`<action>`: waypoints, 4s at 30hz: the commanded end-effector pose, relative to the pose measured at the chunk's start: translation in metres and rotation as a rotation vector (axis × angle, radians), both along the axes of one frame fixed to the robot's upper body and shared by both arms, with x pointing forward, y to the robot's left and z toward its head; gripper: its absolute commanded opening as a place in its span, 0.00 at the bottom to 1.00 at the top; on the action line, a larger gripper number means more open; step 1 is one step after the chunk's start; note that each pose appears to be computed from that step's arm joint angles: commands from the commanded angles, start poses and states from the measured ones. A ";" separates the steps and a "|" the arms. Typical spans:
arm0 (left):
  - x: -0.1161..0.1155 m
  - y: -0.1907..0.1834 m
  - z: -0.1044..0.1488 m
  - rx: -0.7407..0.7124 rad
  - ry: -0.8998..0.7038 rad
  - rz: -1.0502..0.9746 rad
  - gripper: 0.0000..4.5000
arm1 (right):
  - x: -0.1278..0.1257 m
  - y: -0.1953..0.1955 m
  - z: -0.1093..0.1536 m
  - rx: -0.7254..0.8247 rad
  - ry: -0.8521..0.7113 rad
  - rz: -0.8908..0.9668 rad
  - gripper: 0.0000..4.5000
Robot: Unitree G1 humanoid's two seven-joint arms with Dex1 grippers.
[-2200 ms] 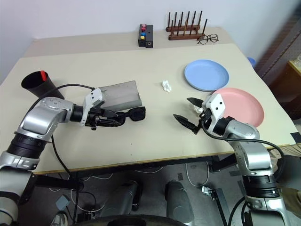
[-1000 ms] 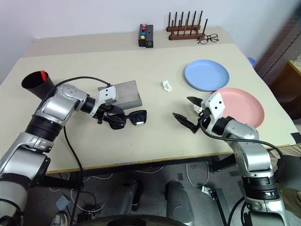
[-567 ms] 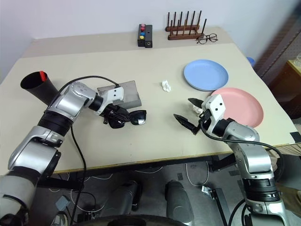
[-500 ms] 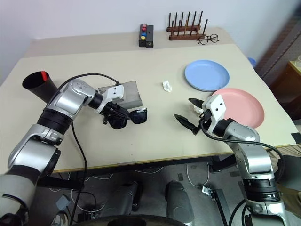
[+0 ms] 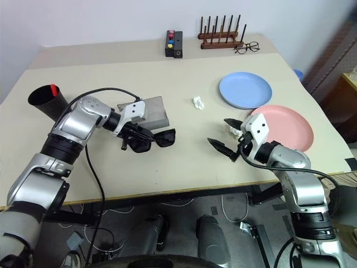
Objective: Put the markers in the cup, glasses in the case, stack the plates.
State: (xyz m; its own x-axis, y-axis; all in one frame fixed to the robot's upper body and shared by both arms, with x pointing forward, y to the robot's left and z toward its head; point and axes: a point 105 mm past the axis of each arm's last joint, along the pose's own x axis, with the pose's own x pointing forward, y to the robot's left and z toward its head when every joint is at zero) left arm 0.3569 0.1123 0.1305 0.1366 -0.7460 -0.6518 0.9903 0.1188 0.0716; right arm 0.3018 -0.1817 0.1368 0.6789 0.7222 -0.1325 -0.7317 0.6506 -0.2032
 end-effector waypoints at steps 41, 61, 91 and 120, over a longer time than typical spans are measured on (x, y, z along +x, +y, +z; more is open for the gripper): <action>0.059 0.043 0.075 0.165 -0.267 0.064 0.00 | -0.018 0.009 0.031 -0.034 0.000 0.309 1.00; 0.052 0.039 0.061 0.242 -0.201 -0.010 0.00 | -0.022 0.004 0.026 -0.028 -0.008 0.261 1.00; 0.048 0.052 0.045 0.245 -0.176 0.003 0.00 | -0.016 0.000 0.021 -0.026 -0.003 0.258 1.00; 0.043 0.040 0.060 0.181 -0.172 -0.065 0.87 | -0.012 0.001 0.021 -0.028 -0.017 0.251 1.00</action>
